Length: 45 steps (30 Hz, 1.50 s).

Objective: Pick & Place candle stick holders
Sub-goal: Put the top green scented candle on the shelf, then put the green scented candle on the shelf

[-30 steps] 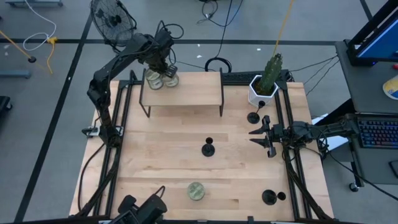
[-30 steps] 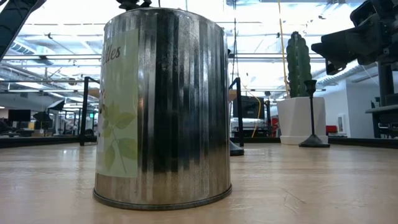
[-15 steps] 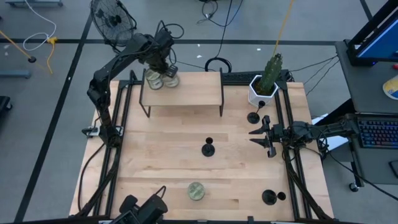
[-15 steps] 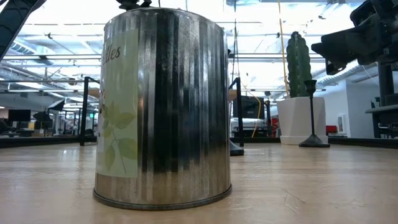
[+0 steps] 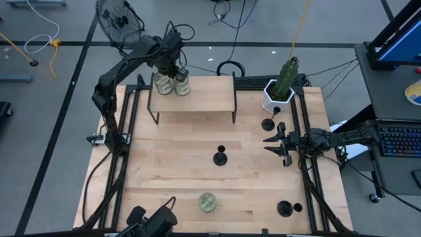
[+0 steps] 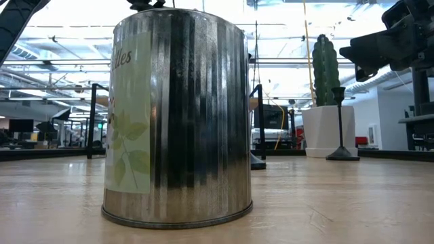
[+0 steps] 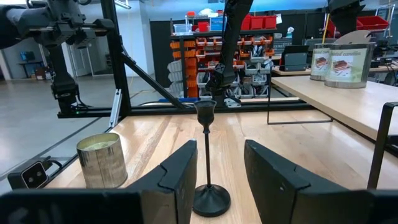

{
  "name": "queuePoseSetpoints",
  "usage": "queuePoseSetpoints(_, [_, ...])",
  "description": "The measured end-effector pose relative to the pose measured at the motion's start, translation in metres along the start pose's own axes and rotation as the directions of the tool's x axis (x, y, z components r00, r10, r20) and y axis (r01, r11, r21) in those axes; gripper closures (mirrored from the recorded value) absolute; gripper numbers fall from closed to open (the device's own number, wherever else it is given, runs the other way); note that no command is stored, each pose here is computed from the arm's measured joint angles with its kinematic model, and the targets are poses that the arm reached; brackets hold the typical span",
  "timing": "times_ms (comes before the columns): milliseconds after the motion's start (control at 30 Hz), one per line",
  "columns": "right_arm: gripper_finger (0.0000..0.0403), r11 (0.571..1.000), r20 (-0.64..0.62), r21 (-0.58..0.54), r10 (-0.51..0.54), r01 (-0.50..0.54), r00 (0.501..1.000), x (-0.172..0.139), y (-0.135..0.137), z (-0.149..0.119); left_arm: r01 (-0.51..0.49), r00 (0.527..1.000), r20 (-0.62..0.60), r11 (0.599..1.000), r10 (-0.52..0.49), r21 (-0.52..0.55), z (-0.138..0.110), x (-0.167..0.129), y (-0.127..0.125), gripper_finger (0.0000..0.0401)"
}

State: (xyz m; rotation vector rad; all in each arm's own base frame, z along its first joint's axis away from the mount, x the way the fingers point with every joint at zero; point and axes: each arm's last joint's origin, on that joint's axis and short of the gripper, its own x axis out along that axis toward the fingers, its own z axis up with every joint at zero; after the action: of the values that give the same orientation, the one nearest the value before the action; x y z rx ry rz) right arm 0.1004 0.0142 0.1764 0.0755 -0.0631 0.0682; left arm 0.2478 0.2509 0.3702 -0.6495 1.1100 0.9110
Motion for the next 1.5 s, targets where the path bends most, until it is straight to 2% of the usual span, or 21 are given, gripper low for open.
queuePoseSetpoints(367, [0.0277, 1.000, 0.000, 0.000, 0.000, 0.000, 1.000, 0.000, 0.000, 0.000, 0.006, 1.000, 0.028, 1.000, -0.006, 0.006, 0.002, -0.001, -0.001, 0.0327])
queuePoseSetpoints(633, [0.0277, 1.000, 0.000, 0.000, 0.000, 0.000, 1.000, 0.000, 0.000, 0.000, 0.028, 0.995, 0.096, 1.000, -0.027, -0.001, -0.006, -0.025, 0.000, 0.0327])
queuePoseSetpoints(800, [0.0277, 1.000, 0.000, 0.000, 0.000, 0.000, 1.000, 0.000, 0.000, 0.000, 0.023, 0.991, 0.131, 0.998, -0.030, 0.057, -0.013, -0.035, -0.014, 0.0327])
queuePoseSetpoints(933, [0.0277, 1.000, 0.000, 0.000, 0.000, 0.000, 1.000, 0.000, 0.000, 0.000, -0.054, 0.985, 0.169, 0.993, 0.036, 0.104, -0.015, -0.032, -0.031, 0.0327])
queuePoseSetpoints(1100, [0.0277, 1.000, 0.000, 0.000, 0.000, 0.000, 1.000, 0.000, 0.000, 0.000, -0.063, 0.980, 0.194, 0.987, 0.034, 0.145, -0.008, -0.020, -0.046, 0.0327])
queuePoseSetpoints(1267, [0.0277, 1.000, 0.008, 0.005, 0.000, 0.000, 1.000, 0.000, 0.000, 0.001, -0.148, 0.981, 0.145, 0.977, 0.126, 0.154, -0.003, 0.002, -0.049, 0.0327])
queuePoseSetpoints(1500, [0.0277, 1.000, 0.008, 0.005, 0.000, -0.001, 1.000, 0.000, 0.000, 0.001, -0.153, 0.981, 0.145, 0.978, 0.132, 0.139, -0.003, 0.002, -0.048, 0.0327])
